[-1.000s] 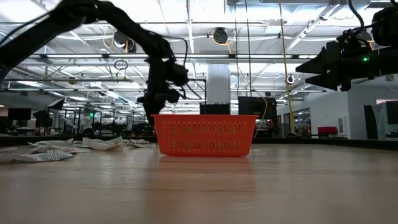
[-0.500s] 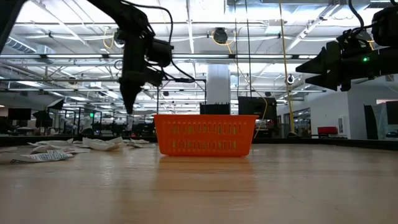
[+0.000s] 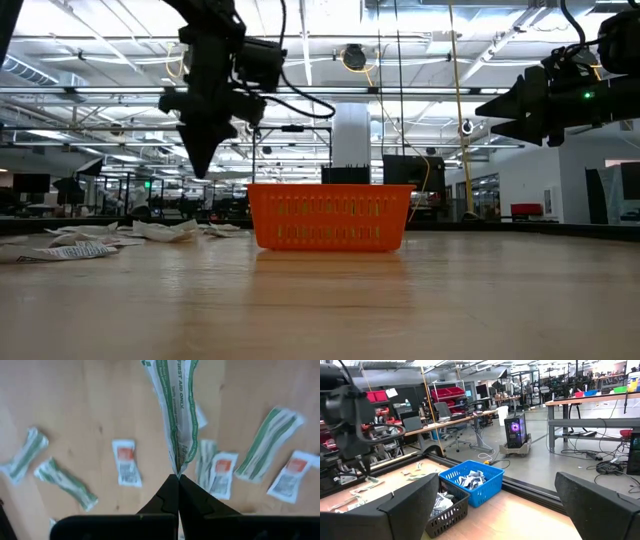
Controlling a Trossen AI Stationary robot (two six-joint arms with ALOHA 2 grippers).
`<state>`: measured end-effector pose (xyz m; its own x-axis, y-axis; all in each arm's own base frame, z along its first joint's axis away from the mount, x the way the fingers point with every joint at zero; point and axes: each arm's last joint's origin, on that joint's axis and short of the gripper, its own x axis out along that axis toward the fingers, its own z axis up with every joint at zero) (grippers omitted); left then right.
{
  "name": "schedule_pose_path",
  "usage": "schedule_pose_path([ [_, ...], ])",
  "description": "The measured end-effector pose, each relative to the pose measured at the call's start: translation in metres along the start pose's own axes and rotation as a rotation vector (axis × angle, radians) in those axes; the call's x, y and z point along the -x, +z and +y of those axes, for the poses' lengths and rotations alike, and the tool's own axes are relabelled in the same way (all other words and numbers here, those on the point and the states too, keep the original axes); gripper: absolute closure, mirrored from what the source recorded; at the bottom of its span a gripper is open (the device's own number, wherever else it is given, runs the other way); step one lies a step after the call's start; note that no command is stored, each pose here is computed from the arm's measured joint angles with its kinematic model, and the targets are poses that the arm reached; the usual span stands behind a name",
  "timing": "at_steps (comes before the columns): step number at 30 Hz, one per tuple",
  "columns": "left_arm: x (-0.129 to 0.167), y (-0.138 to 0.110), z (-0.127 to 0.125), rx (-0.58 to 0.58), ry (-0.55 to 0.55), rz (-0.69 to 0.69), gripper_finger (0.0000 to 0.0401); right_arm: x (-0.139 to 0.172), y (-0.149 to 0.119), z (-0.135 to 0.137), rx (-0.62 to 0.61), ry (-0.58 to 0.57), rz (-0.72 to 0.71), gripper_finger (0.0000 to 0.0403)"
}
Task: Pick & Place First Aid Supplies
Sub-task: Put the green bandage into the green bin
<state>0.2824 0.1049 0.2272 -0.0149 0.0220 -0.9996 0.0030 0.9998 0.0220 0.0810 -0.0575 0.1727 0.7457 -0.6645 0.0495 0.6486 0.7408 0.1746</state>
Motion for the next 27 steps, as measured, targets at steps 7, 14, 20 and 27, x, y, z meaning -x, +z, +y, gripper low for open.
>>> schedule_pose_path([
  [7,0.005,0.032,-0.007,-0.003,0.001,-0.008,0.0401,0.000,0.000,0.000,0.000,0.000,0.000,0.0009],
  [14,0.012,0.063,-0.008,-0.019,0.002,-0.012,0.0401,0.000,0.000,0.000,0.000,0.000,0.000,0.0009],
  [20,0.012,0.089,-0.007,-0.044,0.000,0.002,0.0401,0.000,0.000,0.000,0.000,0.000,0.000,0.0009],
  [27,0.006,0.118,-0.012,-0.076,0.002,-0.013,0.0401,0.000,0.000,0.000,0.000,0.000,0.000,0.0009],
])
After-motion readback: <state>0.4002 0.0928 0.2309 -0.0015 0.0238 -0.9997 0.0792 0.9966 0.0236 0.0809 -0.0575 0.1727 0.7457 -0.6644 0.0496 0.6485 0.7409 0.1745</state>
